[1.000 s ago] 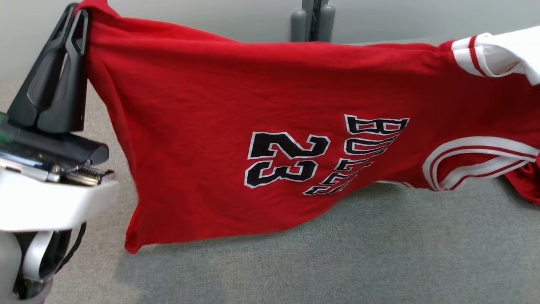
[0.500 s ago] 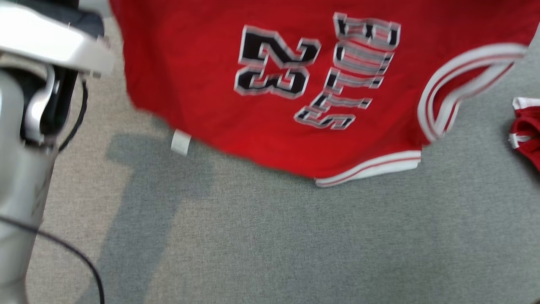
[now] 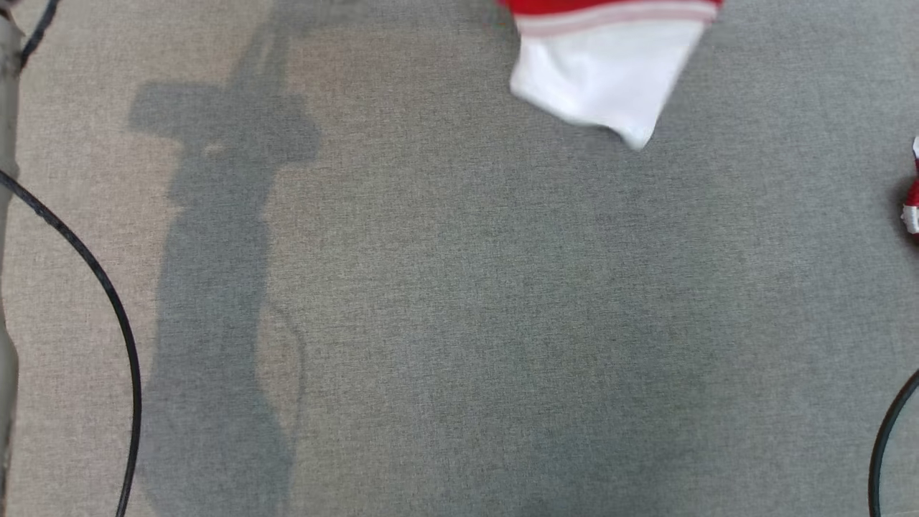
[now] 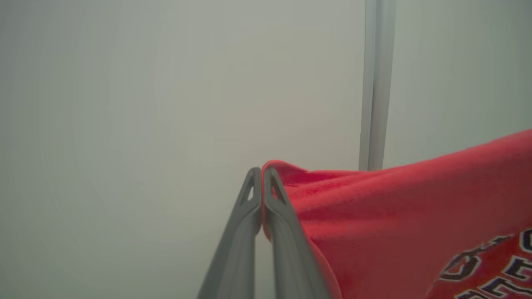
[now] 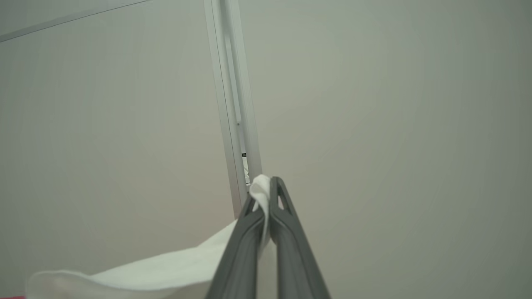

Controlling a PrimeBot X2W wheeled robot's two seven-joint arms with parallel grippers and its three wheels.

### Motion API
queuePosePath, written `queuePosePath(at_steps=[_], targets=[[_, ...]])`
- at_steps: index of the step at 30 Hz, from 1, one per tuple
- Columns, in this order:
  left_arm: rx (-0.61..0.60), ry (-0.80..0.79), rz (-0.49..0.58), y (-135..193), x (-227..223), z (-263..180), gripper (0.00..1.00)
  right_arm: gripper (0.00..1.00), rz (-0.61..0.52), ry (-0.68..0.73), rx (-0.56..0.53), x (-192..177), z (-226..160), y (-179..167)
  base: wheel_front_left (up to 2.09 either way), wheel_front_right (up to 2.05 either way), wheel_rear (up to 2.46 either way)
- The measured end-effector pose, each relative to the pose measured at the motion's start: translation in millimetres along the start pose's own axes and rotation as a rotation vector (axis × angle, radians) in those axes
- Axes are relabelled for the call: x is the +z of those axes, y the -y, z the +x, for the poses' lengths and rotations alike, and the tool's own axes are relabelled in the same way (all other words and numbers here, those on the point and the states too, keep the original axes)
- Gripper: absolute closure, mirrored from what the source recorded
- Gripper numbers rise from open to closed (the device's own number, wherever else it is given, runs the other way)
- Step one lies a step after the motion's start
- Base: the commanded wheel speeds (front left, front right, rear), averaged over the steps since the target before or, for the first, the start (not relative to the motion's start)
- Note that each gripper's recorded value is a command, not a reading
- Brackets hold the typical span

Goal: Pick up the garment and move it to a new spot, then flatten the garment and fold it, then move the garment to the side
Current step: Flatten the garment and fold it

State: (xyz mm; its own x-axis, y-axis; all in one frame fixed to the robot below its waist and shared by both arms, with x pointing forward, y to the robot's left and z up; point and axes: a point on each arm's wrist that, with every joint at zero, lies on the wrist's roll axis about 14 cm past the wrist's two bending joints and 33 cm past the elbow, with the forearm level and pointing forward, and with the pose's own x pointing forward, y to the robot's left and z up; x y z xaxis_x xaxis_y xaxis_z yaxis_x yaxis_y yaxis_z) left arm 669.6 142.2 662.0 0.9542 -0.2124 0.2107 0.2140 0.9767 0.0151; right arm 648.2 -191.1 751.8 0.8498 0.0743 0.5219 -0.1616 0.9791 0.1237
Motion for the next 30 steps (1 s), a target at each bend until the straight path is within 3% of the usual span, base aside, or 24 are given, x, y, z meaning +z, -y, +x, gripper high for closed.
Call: queuePosePath(at_steps=[6, 15, 22, 30], targets=[[0.032, 0.045, -0.009, -11.2, 16.8, 13.4, 1.00, 1.00, 0.035, 0.043, 0.011, 18.9, 17.8, -10.8, 0.00, 0.00, 0.00], [-0.001, -0.027, -0.045, -3.5, -37.2, 10.6, 1.00, 1.00, 0.069, -0.141, -0.002, -61.1, -4.5, -5.3, 0.00, 0.00, 0.00], [-0.033, -0.178, -0.112, 16.0, -125.8, -47.5, 1.00, 1.00, 0.217, -0.318, -0.058, -139.3, -88.9, 6.1, 0.00, 0.00, 0.00], [-0.012, -0.250, -0.197, 31.4, -164.5, -146.5, 1.00, 1.00, 0.356, -0.492, -0.201, -173.9, -233.2, 23.7, 0.00, 0.00, 0.00]])
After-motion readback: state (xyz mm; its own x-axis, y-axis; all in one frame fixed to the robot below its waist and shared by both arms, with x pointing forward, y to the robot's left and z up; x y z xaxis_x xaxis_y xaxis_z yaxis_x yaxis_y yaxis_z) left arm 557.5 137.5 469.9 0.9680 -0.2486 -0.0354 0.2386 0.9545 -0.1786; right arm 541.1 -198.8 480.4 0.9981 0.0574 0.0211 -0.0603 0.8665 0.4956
